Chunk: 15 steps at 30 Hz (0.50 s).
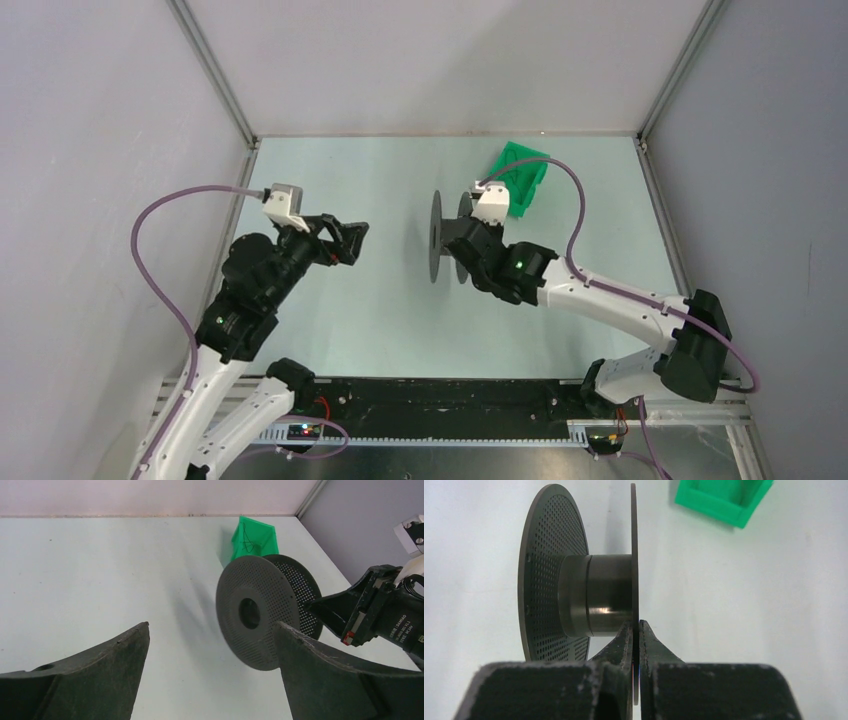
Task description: Wrap the cables
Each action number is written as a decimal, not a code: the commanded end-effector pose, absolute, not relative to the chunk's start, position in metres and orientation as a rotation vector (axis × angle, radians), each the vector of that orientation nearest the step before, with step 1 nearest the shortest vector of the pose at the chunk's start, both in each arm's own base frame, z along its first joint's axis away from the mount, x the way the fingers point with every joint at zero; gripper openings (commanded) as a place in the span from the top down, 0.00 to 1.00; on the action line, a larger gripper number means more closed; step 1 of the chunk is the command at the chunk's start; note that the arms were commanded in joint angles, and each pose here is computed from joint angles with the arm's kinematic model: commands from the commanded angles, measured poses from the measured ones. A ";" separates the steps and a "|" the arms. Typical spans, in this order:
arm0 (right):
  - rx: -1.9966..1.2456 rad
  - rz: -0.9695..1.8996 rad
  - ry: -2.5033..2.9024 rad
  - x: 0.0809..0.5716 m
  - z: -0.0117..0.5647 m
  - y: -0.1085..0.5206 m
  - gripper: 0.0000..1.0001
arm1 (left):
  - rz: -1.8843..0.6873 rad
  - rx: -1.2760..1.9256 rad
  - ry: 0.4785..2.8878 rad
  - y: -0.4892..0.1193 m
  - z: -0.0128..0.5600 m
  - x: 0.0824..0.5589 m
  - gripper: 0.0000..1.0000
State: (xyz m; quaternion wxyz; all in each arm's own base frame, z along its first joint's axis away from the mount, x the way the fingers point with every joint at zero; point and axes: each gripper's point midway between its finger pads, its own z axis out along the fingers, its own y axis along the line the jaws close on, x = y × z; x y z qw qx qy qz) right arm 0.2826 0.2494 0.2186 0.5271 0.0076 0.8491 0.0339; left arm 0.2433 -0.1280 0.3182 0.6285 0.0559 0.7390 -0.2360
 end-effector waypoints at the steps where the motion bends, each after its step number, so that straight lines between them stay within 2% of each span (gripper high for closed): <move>1: 0.339 0.403 1.970 0.290 0.252 0.290 1.00 | -0.620 0.041 1.708 -0.134 0.314 0.244 0.05; 6: 0.458 0.398 1.992 0.292 0.239 0.295 0.97 | -0.718 -0.088 1.810 -0.146 0.277 0.243 0.07; 9: 0.471 0.439 1.994 0.288 0.243 0.301 0.94 | -0.678 -0.085 1.861 -0.155 0.255 0.247 0.08; 15: 0.518 0.489 2.025 0.278 0.239 0.307 0.93 | -0.665 -0.003 1.879 -0.186 0.248 0.253 0.10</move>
